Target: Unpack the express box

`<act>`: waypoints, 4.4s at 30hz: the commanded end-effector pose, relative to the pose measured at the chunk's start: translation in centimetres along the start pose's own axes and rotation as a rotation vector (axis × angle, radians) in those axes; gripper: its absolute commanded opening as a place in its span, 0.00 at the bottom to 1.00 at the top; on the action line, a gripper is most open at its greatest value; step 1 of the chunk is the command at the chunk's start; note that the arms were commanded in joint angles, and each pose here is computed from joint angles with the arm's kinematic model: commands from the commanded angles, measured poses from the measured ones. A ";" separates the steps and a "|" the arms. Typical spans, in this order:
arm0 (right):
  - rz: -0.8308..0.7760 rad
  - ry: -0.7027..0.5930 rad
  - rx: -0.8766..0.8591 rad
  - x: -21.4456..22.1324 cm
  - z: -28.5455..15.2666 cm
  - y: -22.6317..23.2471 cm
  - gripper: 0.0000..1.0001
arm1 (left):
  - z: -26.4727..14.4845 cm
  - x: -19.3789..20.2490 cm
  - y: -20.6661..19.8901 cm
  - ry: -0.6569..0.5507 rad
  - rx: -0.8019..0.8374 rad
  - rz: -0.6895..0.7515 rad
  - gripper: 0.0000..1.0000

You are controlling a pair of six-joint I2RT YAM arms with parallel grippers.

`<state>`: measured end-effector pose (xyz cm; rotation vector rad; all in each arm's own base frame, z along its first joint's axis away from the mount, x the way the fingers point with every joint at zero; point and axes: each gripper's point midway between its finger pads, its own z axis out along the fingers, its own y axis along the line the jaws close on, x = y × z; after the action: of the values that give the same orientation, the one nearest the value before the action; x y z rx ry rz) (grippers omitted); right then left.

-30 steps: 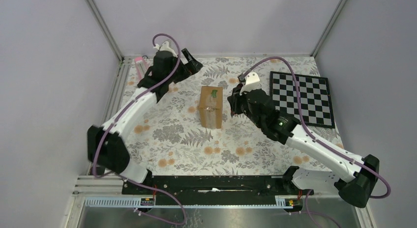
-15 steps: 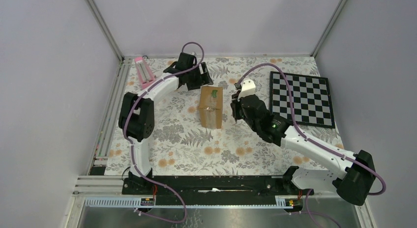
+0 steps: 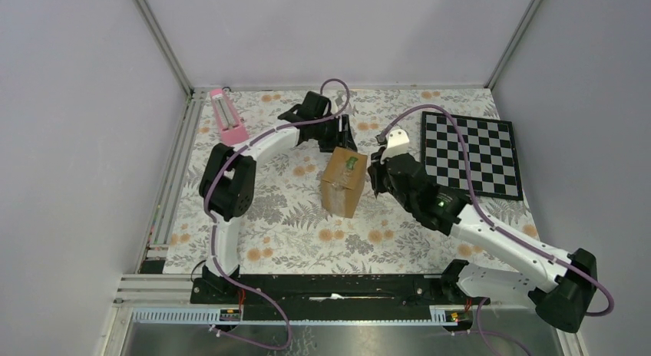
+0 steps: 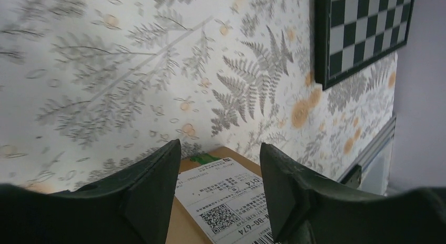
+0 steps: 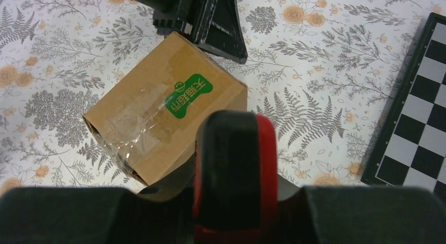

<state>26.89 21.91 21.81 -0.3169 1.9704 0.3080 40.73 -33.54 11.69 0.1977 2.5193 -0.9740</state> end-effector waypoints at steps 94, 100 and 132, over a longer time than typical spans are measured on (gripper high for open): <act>-0.157 -0.675 -0.574 -6.8 -7.8 9.6 0.00 | -5.3 13.1 -6.9 0.139 0.252 -0.016 0.79; -0.206 -0.674 -0.577 -6.2 -7.5 9.8 0.00 | -5.3 13.4 -6.8 0.147 0.254 -0.016 0.78; -0.277 -0.609 -0.546 -2.9 -5.6 9.2 0.00 | -4.9 13.9 -6.9 0.170 0.266 -0.018 0.73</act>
<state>20.31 29.07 26.89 -0.7579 1.2342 0.6742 25.60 -36.18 16.62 0.3631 2.4145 -1.4242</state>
